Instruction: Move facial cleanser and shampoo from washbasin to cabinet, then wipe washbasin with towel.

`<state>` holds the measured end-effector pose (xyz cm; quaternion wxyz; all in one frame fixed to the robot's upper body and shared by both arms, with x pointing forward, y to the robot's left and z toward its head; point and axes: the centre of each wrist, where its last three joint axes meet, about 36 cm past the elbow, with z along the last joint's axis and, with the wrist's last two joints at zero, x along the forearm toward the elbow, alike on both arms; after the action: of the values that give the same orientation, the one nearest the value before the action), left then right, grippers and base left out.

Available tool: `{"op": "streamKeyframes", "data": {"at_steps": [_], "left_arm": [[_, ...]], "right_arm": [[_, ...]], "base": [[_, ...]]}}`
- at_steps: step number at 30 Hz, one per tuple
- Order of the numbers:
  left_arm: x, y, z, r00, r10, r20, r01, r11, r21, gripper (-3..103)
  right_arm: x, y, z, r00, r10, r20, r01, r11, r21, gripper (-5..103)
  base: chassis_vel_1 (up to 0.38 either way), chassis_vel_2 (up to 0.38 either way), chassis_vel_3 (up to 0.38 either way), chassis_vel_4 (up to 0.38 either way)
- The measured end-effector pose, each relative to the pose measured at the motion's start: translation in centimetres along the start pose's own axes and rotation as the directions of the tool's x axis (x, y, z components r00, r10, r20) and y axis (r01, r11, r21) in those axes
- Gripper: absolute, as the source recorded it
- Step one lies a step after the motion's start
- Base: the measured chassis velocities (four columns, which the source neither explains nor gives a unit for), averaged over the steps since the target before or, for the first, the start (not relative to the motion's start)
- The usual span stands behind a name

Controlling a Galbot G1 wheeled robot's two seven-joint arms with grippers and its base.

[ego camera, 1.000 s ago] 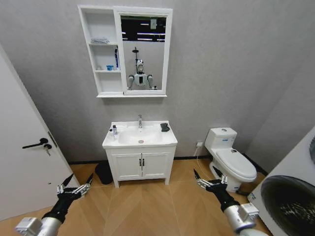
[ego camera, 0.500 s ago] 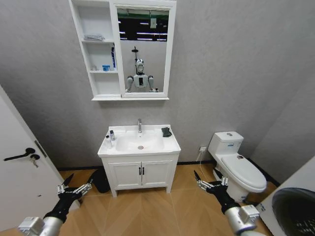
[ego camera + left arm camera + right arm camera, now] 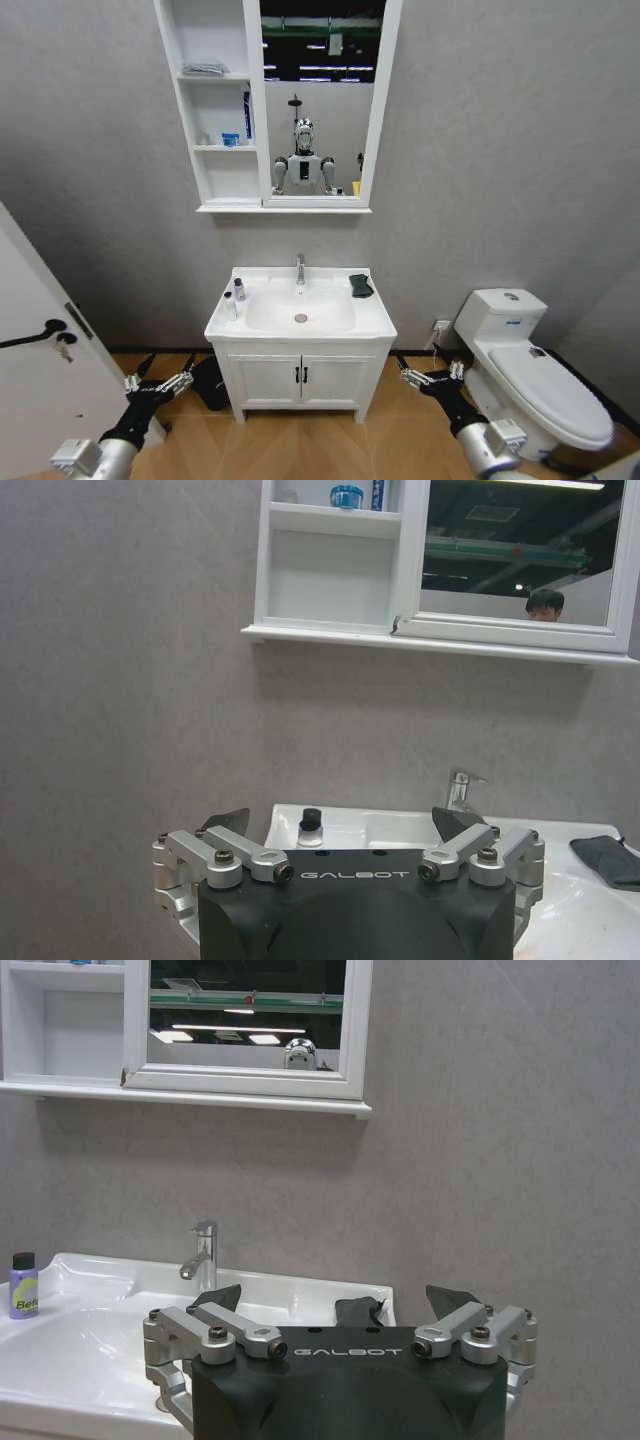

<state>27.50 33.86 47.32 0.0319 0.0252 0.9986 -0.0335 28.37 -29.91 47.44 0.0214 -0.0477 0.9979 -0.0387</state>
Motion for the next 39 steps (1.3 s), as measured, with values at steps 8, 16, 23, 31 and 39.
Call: {"op": "streamKeyframes", "data": {"at_steps": [8, 16, 23, 31, 39], "left_arm": [[-0.3, -0.5, 0.0, 1.000, 0.014, -0.002, -0.014, 1.000, 0.004, 100], [-0.4, -0.8, -0.1, 1.000, 0.023, -0.006, -0.023, 1.000, 0.006, 100], [-0.2, -1.2, -0.3, 1.000, 0.029, -0.003, -0.029, 1.000, 0.010, 100], [0.0, -3.6, -0.1, 1.000, -0.017, 0.023, 0.018, 0.999, -0.036, 100], [-0.1, -5.2, 2.7, 1.000, -0.020, -0.022, 0.018, 0.997, -0.075, 100]], "right_arm": [[0.2, -0.1, 0.4, 1.000, 0.006, -0.006, -0.006, 1.000, 0.000, 100], [0.2, -0.2, 0.5, 1.000, 0.010, -0.003, -0.010, 1.000, -0.001, 100], [0.2, 0.0, 0.5, 1.000, 0.031, 0.003, -0.031, 1.000, 0.000, 100], [-0.1, -1.0, 0.0, 0.993, 0.112, 0.024, -0.112, 0.994, 0.005, 100], [-0.2, -1.1, -0.2, 0.990, 0.137, 0.015, -0.137, 0.991, 0.001, 100]], "base": [[-0.159, 0.170, 0.160, -0.173], [-0.156, 0.154, 0.155, -0.153], [-0.151, 0.153, 0.159, -0.163], [-0.108, 0.075, 0.079, -0.076], [0.000, 0.000, 0.000, 0.000]]}}
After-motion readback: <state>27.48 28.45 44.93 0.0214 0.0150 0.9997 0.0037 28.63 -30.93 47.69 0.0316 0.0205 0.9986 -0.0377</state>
